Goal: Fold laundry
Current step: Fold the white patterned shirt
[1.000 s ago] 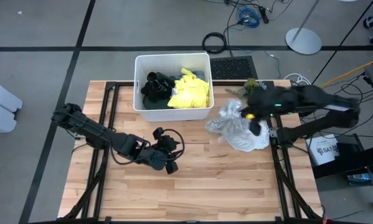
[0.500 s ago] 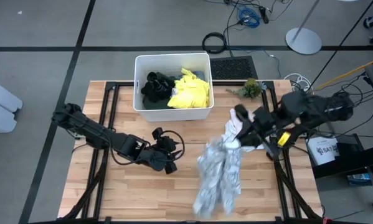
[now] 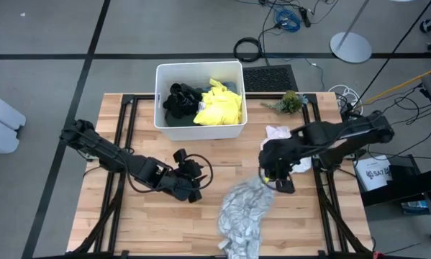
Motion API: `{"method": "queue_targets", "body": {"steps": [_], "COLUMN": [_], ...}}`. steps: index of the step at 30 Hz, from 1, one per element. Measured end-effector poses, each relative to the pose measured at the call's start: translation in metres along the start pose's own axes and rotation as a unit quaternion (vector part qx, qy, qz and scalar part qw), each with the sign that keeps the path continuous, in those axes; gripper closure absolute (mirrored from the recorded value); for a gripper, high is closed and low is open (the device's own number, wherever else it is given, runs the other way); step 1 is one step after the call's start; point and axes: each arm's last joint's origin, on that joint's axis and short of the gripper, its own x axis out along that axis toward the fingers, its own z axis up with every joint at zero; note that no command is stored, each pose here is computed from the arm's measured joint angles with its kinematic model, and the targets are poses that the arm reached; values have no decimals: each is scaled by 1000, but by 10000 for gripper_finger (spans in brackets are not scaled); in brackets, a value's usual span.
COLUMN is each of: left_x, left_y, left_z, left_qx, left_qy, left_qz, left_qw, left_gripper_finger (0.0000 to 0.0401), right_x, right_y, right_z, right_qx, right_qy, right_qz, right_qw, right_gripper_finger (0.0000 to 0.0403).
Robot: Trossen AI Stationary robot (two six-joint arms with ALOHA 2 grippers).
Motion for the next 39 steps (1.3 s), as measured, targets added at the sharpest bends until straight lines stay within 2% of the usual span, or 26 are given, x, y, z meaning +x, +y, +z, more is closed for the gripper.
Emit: {"method": "queue_targets", "body": {"steps": [3, 6, 11, 15, 19, 21, 23, 26, 28, 32, 35, 39], "left_x": [1, 1, 4, 5, 5, 5, 5, 6, 7, 9, 13, 25], "left_y": [1, 2, 3, 4, 4, 4, 4, 6, 7, 6, 2, -8], "left_z": [0, 2, 8, 9, 8, 8, 8, 10, 11, 10, 8, 1], "left_qx": [-1, -5, -24, -28, -28, -27, -25, -20, -21, -33, -43, -34], "left_qy": [-1, -5, -22, -23, -22, -22, -22, -22, -24, -24, -14, 12], "left_qz": [2, 8, 1, -1, -2, -3, -3, 0, 1, 1, -10, -35], "left_qw": [1000, 1000, 999, 999, 999, 999, 999, 1000, 999, 999, 999, 999], "left_gripper_finger": [237, 237, 237, 237, 237, 237, 237, 237, 237, 237, 237, 237], "right_x": [8, 12, 16, 17, 15, 14, 15, 22, 34, 62, 84, 111], "right_y": [-5, -6, -4, -1, 7, 11, 13, 14, 13, 9, 0, -17], "right_z": [-9, -16, -17, -19, -32, -37, -37, -30, -23, -14, -20, -44], "right_qx": [43, 80, 94, 127, 170, 169, 144, 108, 87, 61, 82, 121], "right_qy": [76, 124, 115, 123, 175, 187, 163, 73, 21, -52, -55, -19], "right_qz": [-32, -63, -110, -113, -120, -134, -166, -227, -231, -193, -175, -191], "right_qw": [996, 987, 983, 978, 962, 958, 962, 965, 969, 978, 980, 974], "right_gripper_finger": [399, 394, 376, 339, 287, 263, 245, 229, 226, 228, 230, 231]}}
